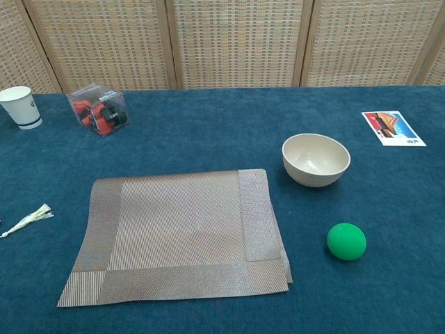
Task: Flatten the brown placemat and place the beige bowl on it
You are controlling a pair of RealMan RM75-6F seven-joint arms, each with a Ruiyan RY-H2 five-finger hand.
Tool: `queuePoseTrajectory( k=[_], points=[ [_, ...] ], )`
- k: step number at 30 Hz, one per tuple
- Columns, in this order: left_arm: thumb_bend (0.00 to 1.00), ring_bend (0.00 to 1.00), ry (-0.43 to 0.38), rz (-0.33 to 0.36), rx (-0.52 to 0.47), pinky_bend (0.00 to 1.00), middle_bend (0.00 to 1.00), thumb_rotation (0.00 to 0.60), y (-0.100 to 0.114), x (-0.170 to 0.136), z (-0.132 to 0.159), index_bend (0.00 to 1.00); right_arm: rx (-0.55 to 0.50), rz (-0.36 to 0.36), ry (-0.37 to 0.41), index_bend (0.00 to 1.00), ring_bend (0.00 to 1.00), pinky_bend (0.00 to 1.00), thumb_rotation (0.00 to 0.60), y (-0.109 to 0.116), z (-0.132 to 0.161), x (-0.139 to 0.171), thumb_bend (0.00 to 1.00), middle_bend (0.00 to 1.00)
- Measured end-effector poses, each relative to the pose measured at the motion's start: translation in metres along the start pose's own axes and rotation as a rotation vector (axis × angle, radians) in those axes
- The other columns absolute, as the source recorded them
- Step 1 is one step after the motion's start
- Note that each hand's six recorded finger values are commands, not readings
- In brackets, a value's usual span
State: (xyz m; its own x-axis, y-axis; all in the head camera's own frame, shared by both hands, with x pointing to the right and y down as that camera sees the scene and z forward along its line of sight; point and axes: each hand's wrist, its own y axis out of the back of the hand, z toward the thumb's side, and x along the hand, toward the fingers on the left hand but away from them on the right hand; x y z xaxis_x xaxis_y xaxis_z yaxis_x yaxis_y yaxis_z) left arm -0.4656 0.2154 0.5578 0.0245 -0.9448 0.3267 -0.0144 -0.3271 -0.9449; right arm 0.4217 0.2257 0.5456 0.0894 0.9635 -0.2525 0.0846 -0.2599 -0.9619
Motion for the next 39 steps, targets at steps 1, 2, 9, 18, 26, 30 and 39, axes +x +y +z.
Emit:
queuePoseTrajectory(
  k=[1,2,9,18,26,30,39],
  points=[
    [0.17,0.00,0.000,-0.006,0.002,0.00,0.00,0.600,0.000,0.000,0.000,0.00,-0.001,0.004,-0.004,0.07,0.00,0.00,0.600,0.000,-0.001,0.000,0.09,0.00],
    [0.17,0.00,0.001,-0.009,0.004,0.00,0.00,0.600,-0.001,0.000,0.000,0.00,-0.001,0.006,-0.005,0.07,0.00,0.00,0.600,-0.001,-0.001,0.000,0.09,0.00],
    [0.17,0.00,-0.005,-0.011,0.004,0.00,0.00,0.600,-0.002,-0.001,0.001,0.00,-0.010,0.035,-0.011,0.07,0.00,0.00,0.600,-0.004,0.002,0.001,0.09,0.00],
    [0.18,0.00,-0.009,-0.035,-0.007,0.00,0.00,0.600,-0.006,0.001,0.002,0.00,-0.015,0.065,-0.036,0.07,0.00,0.00,0.600,-0.009,-0.002,-0.001,0.09,0.00],
    [0.18,0.00,-0.023,-0.044,-0.003,0.00,0.00,0.600,-0.009,0.002,0.006,0.00,-0.012,0.083,-0.040,0.07,0.00,0.00,0.600,-0.010,-0.004,-0.001,0.09,0.00],
    [0.20,0.00,-0.042,-0.049,-0.002,0.00,0.00,0.600,-0.012,0.000,0.012,0.03,-0.023,0.086,-0.042,0.07,0.00,0.00,0.600,-0.010,-0.004,0.000,0.09,0.00],
    [0.31,0.00,-0.205,-0.108,0.030,0.00,0.00,0.600,-0.052,-0.011,0.056,0.34,-0.027,0.097,-0.041,0.07,0.00,0.00,0.600,-0.012,-0.003,0.000,0.09,0.00]
  ],
)
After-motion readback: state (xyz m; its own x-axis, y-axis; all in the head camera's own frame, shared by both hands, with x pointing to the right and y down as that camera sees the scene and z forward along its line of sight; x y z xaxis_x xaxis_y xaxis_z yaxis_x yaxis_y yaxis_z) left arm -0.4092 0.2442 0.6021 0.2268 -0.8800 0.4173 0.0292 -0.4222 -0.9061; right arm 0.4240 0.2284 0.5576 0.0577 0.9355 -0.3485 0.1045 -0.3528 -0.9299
